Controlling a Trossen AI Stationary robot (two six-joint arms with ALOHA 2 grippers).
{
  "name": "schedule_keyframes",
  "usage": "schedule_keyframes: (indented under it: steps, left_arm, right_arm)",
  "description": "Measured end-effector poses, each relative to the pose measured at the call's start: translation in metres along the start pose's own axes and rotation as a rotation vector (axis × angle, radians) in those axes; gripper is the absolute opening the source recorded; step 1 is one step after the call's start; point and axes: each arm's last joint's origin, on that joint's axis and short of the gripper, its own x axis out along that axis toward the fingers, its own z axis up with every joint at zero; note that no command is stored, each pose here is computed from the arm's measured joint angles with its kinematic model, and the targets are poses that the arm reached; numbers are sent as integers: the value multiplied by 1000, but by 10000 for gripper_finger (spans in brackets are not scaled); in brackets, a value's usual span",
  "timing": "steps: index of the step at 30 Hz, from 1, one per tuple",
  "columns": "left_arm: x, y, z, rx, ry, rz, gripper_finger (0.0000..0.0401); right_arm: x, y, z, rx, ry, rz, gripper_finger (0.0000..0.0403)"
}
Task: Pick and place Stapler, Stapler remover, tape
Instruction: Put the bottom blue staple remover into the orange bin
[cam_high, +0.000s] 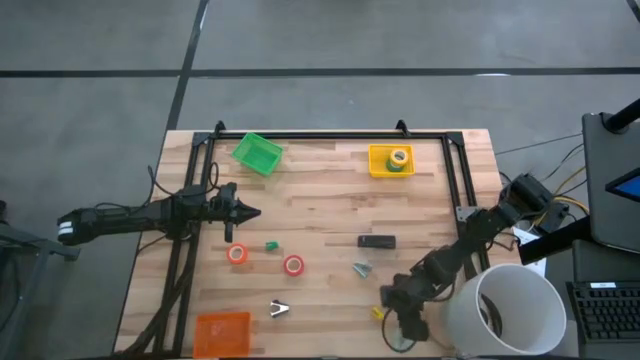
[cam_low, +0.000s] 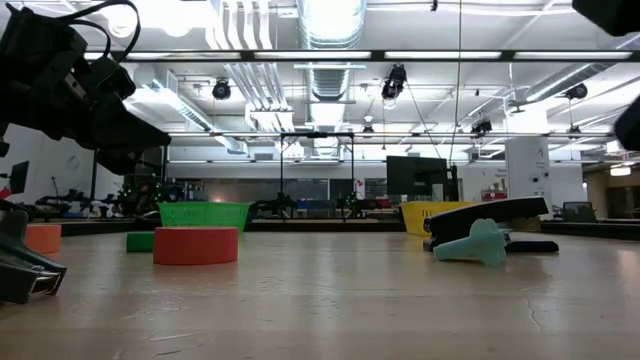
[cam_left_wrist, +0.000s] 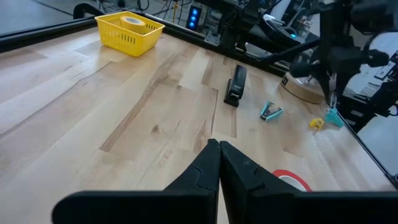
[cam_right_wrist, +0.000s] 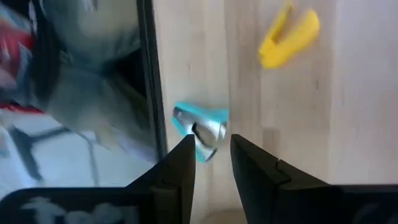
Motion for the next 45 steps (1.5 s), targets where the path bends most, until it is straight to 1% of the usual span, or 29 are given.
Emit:
schedule_keyframes:
  steps: [5,7,9,14,20,24,28,32,35,39,42,45]
  left_arm:
    - [0,0,0,0,-1,0,12]
    - [0,0,0,0,-1,0,12]
    - [0,0,0,0,-1,0,12]
    - [0,0,0,0,-1,0,12]
    - [0,0,0,0,-1,-1,12]
    - [0,0,0,0,-1,0,12]
    - [0,0,0,0,1,1,12]
    - [0,0,0,0,1,0,12]
    - [0,0,0,0,1,0,12]
    - [0,0,0,0,1,1,12]
    - [0,0,0,0,2,1,12]
    - [0,0,0,0,1,0,12]
  right_arm:
    - [15,2,10,-189,26,-19,85]
    - [16,8,15,-257,19,-8,82]
    - [16,15,21,-314,13,-4,80]
    - [12,27,33,-446,0,-68,80]
    - [9,40,45,-620,-52,-108,84]
    - [10,45,45,-684,-52,-107,100]
    - [11,45,37,-722,8,-136,129]
    - [12,44,31,-815,60,-153,160]
    - [14,45,29,-881,71,-148,176]
    - [18,42,26,-918,94,-150,179]
    - [27,38,25,-926,119,-158,174]
    - [35,38,25,-931,115,-159,167]
